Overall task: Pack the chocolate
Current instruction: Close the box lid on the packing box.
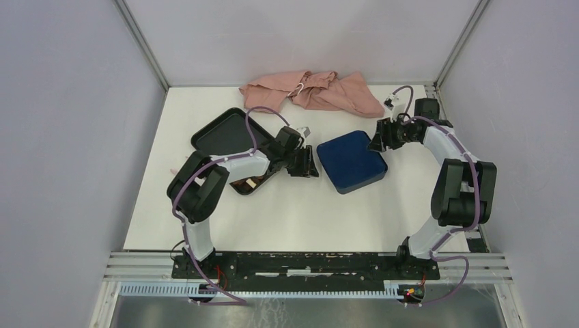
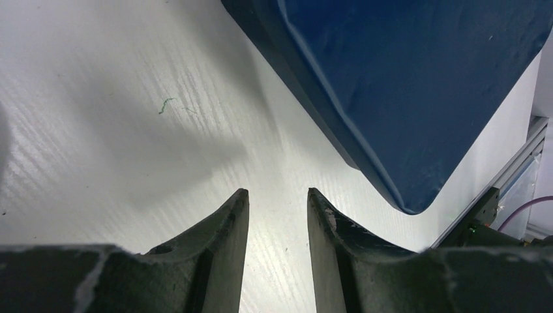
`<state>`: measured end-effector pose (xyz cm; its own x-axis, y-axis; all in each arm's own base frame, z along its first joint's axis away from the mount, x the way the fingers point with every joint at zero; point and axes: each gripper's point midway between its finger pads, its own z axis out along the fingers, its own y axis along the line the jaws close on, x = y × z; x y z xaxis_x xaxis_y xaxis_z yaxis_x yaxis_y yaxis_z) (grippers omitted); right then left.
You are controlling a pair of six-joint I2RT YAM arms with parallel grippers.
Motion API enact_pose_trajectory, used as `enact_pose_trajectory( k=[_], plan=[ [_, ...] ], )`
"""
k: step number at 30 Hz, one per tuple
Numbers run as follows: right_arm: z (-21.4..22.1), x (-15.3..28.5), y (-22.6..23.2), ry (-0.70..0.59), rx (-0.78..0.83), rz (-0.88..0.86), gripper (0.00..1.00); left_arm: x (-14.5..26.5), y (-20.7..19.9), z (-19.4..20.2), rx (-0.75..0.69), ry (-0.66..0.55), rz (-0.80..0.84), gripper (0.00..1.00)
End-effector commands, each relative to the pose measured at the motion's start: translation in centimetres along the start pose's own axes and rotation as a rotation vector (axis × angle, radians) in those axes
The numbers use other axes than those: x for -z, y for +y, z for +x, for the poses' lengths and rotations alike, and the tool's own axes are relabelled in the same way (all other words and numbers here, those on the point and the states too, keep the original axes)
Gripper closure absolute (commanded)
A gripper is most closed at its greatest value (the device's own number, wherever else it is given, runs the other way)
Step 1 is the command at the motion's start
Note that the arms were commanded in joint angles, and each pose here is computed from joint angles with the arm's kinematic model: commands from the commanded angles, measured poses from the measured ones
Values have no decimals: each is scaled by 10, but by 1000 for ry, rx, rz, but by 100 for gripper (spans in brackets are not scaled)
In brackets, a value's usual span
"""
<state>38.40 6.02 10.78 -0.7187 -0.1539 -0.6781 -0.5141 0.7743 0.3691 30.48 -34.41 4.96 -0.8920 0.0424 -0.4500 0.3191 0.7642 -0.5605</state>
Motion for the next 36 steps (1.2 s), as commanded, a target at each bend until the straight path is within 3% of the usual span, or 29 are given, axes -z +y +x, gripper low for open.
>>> enact_pose_trajectory(
  k=[1,5,7,11,20,36],
  plan=[
    [-20,19,-16,-69,71,101,37,-2,-18,-14,-56,-30,59,56],
    [-14,29,-51,-54,99,305,65,-4,-20,-12,-57,-23,63,57],
    [-7,29,-63,-28,106,358,74,-6,-21,-11,-59,-20,68,58],
    [10,18,-73,36,91,354,82,-9,-30,-10,-64,-12,93,59],
    [33,-10,-63,131,95,286,85,-15,-42,-6,-73,5,118,60],
    [34,-34,-10,157,158,112,86,-19,-39,-11,-80,20,80,61]
  ],
)
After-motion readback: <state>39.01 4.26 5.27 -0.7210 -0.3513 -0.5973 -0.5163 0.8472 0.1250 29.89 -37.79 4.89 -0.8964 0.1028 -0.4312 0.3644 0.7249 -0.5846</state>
